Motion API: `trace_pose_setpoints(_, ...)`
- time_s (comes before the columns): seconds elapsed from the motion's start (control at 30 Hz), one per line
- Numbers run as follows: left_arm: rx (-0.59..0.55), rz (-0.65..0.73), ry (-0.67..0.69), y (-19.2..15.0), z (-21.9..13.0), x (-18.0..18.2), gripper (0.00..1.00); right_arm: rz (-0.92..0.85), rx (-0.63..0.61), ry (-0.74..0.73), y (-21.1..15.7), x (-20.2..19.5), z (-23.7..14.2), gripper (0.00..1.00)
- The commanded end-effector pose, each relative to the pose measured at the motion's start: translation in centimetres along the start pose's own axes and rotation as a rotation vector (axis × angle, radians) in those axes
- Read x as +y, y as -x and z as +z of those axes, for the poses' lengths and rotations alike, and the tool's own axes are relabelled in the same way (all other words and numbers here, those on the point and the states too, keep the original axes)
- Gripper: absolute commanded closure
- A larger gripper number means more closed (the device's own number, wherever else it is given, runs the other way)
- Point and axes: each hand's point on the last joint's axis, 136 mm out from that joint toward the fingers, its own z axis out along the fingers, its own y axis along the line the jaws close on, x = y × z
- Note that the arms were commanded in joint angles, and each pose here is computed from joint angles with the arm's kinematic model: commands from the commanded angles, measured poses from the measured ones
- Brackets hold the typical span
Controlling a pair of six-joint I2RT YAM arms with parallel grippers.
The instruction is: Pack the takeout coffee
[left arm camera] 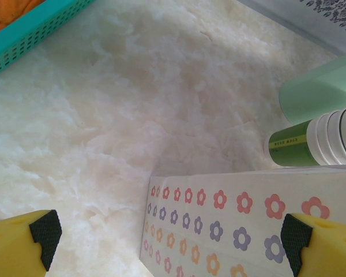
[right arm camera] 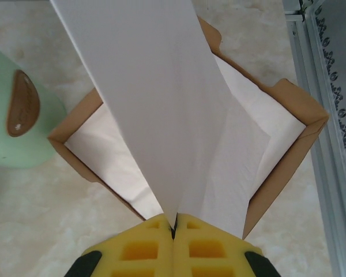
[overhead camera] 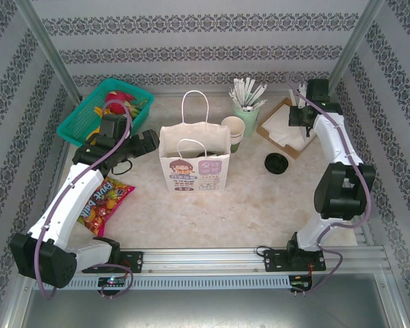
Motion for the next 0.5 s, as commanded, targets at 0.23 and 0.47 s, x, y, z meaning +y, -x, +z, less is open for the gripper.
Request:
trace_pose_setpoints(0.23, -0.124, 0.124, -0.094, 2.4, -2.3, -1.8, 0.00, 0.167, -0.289, 0.180, 3.2, 2.4, -7.8, 1.00)
trace_pose_setpoints(0.47, -0.203, 0.192, -0.172, 3.7, -4.1, -3.6, 0.00, 0.188, -0.404, 0.251, 3.8, 3.7, -14.1, 1.00)
